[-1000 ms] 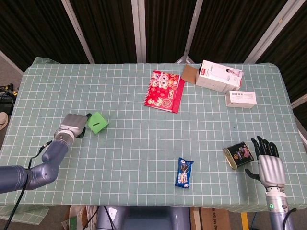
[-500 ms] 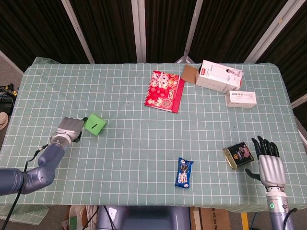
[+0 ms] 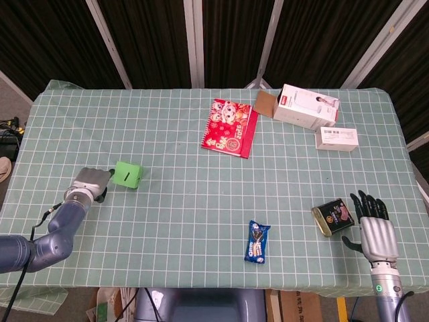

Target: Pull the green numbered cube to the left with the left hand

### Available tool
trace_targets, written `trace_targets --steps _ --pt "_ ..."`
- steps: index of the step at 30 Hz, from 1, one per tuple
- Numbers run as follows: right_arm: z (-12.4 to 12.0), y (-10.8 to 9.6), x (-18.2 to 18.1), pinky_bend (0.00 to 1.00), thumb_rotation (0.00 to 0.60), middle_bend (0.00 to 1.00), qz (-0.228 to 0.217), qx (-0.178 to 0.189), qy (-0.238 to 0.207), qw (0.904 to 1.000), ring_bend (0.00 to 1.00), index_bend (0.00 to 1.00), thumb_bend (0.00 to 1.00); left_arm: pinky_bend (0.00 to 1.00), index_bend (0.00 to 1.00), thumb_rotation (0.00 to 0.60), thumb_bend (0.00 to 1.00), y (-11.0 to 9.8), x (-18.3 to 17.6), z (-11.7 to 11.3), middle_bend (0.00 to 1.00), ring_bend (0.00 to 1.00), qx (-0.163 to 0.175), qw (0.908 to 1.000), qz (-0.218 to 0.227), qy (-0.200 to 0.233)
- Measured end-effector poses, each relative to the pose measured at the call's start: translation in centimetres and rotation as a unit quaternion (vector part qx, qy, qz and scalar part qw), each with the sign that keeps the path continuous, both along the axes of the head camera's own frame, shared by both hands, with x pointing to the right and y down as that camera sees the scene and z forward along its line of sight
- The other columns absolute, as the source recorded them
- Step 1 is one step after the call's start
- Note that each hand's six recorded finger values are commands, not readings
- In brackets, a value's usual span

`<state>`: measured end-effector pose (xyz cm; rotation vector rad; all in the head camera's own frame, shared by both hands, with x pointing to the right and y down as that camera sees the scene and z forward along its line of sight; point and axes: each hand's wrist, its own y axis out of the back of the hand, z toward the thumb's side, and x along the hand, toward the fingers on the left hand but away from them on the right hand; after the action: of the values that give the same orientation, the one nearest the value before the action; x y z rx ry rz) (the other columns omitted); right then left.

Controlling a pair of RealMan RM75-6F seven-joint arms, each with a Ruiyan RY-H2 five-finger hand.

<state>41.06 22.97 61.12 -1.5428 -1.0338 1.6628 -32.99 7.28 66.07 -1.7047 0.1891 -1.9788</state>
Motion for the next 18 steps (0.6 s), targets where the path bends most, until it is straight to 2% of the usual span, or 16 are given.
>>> trace_targets --steps 6,14,16,18 --pt "0.1 0.0 0.0 0.06 0.6 0.01 0.0 -0.002 -0.002 1.0 0.0 0.07 0.19 0.8 0.12 0.6 0.88 -0.6 -0.5 -0.3 0.84 0.76 0.016 0.9998 -0.011 -0.01" --pt "0.2 0.0 0.0 0.06 0.6 0.01 0.001 -0.004 -0.004 1.0 0.0 0.07 0.19 0.81 0.12 0.6 0.88 -0.5 -0.8 -0.9 0.84 0.76 0.015 0.9998 -0.014 -0.006" --pt "0.2 0.0 0.1 0.06 0.6 0.01 0.001 -0.003 -0.004 1.0 0.0 0.07 0.19 0.8 0.12 0.6 0.85 -0.5 -0.8 -1.5 0.82 0.75 0.018 0.9997 -0.016 0.004" --pt "0.2 0.0 0.0 0.06 0.6 0.01 0.002 -0.003 -0.005 1.0 0.0 0.07 0.19 0.8 0.12 0.6 0.79 -0.5 -0.6 -2.4 0.78 0.73 0.026 0.9992 -0.022 0.023"
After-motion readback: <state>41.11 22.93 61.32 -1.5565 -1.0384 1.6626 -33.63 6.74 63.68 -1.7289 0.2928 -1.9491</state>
